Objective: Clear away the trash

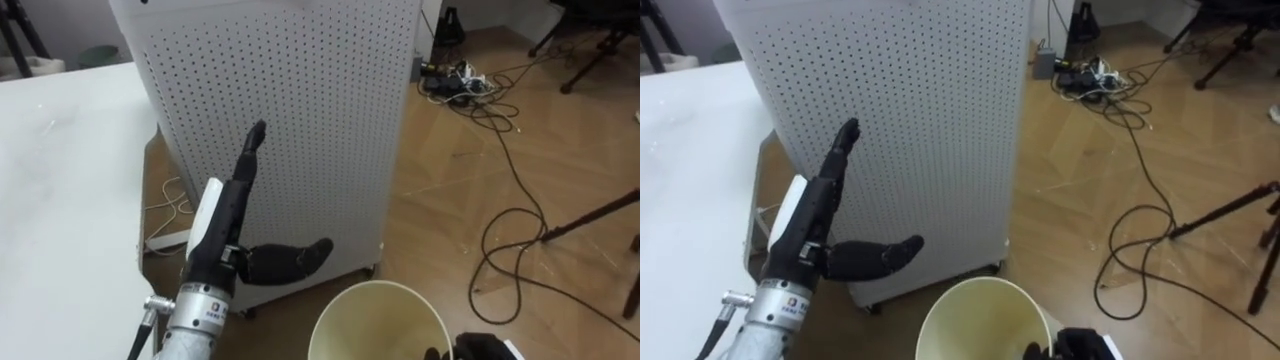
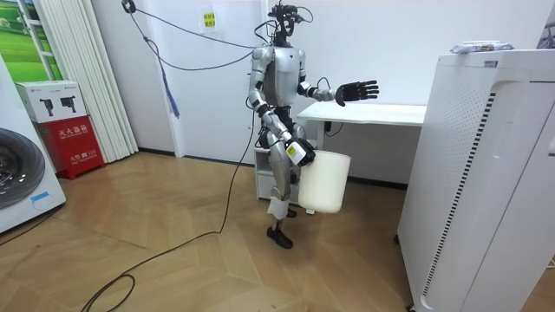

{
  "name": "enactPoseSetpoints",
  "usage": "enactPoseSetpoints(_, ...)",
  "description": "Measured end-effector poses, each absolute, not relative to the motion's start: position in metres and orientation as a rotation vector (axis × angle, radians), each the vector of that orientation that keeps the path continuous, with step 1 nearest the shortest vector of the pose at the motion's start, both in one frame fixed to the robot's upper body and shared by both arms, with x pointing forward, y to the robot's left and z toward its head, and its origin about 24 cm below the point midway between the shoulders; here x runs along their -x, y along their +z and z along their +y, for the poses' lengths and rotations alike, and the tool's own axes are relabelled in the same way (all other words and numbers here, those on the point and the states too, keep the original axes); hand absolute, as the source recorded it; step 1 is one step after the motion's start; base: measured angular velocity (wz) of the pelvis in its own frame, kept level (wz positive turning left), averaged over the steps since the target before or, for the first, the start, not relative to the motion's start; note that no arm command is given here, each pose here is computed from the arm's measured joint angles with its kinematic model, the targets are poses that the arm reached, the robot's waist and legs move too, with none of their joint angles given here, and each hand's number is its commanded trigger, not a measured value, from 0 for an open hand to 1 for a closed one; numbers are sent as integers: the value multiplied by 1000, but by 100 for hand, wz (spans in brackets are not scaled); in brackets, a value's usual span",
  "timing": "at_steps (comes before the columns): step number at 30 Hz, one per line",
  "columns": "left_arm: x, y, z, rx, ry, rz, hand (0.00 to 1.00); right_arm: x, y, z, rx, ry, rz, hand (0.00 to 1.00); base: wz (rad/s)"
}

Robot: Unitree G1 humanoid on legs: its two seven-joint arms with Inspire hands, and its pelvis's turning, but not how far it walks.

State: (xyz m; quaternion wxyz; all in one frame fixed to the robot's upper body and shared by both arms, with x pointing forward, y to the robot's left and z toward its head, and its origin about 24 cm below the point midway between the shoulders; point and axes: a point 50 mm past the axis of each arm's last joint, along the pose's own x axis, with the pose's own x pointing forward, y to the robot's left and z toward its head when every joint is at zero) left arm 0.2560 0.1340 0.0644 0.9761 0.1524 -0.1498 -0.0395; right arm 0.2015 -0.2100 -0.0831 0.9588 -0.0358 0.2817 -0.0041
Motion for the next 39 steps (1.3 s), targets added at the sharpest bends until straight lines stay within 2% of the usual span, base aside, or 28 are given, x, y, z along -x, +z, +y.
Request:
enactPoseSetpoints(10, -256, 71, 132, -294, -80, -329, 0, -210, -80, -194, 112, 149, 556, 100, -18)
enactPoseSetpoints(24, -256, 81, 133, -297, -41, -389, 0, -212, -76, -209, 148, 109, 541, 100, 2)
enactPoseSetpoints(31, -255, 87, 135, -298, -38, -414, 0, -212, -75, -206, 173, 126, 534, 100, 0)
enactPoseSetpoints(35, -255, 86, 134, -279, -28, -409, 0, -210, -77, -202, 161, 123, 534, 100, -48)
enactPoseSetpoints(37, -256, 93, 146, -289, 33, -433, 0, -219, -62, -194, 157, 149, 446, 100, -50)
enactPoseSetpoints(39, -256, 91, 145, -292, 28, -425, 0, -214, -65, -193, 138, 123, 449, 100, 8)
